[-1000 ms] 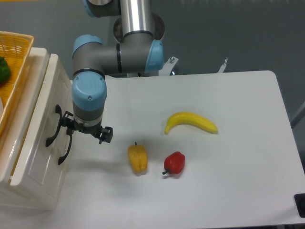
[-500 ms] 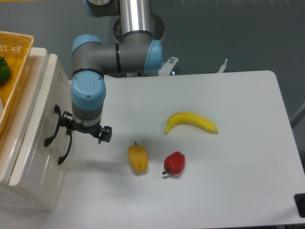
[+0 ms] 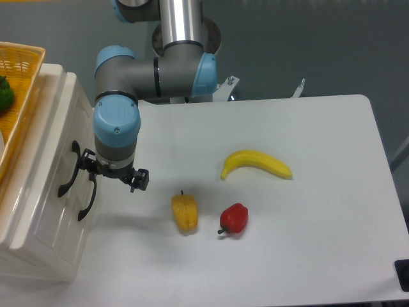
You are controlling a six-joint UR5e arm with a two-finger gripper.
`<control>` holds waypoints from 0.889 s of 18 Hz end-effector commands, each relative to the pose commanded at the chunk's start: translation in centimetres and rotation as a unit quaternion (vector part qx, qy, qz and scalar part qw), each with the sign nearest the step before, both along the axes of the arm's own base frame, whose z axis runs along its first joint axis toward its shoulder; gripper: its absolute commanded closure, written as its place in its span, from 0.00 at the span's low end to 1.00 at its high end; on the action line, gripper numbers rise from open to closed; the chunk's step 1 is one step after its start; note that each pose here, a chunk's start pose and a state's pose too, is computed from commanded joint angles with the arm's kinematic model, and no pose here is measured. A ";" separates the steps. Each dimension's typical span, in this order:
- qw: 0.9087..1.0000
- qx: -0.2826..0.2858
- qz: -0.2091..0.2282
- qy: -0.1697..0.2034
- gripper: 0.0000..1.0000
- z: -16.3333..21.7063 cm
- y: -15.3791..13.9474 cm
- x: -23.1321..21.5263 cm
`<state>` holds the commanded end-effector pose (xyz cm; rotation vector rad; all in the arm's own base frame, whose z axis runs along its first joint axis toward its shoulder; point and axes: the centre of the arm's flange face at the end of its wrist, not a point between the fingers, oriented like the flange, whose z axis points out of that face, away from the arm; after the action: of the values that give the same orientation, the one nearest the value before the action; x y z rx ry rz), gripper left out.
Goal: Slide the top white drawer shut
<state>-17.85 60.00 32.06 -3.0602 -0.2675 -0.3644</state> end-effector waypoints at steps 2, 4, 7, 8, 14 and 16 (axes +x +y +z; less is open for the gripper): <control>1.000 0.006 0.006 0.005 0.00 0.6 -0.2 -1.6; 1.000 0.013 0.026 0.011 0.00 1.3 -1.0 -4.2; 0.998 -0.002 -0.006 0.060 0.00 2.2 -2.0 -6.3; 0.997 -0.009 -0.014 0.072 0.00 2.3 -2.6 -7.2; 0.992 -0.017 -0.064 0.106 0.00 3.1 -5.2 -12.4; 0.989 -0.016 -0.093 0.113 0.00 3.3 -6.2 -14.2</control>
<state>-32.05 53.80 35.37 -3.1287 0.0212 -0.0175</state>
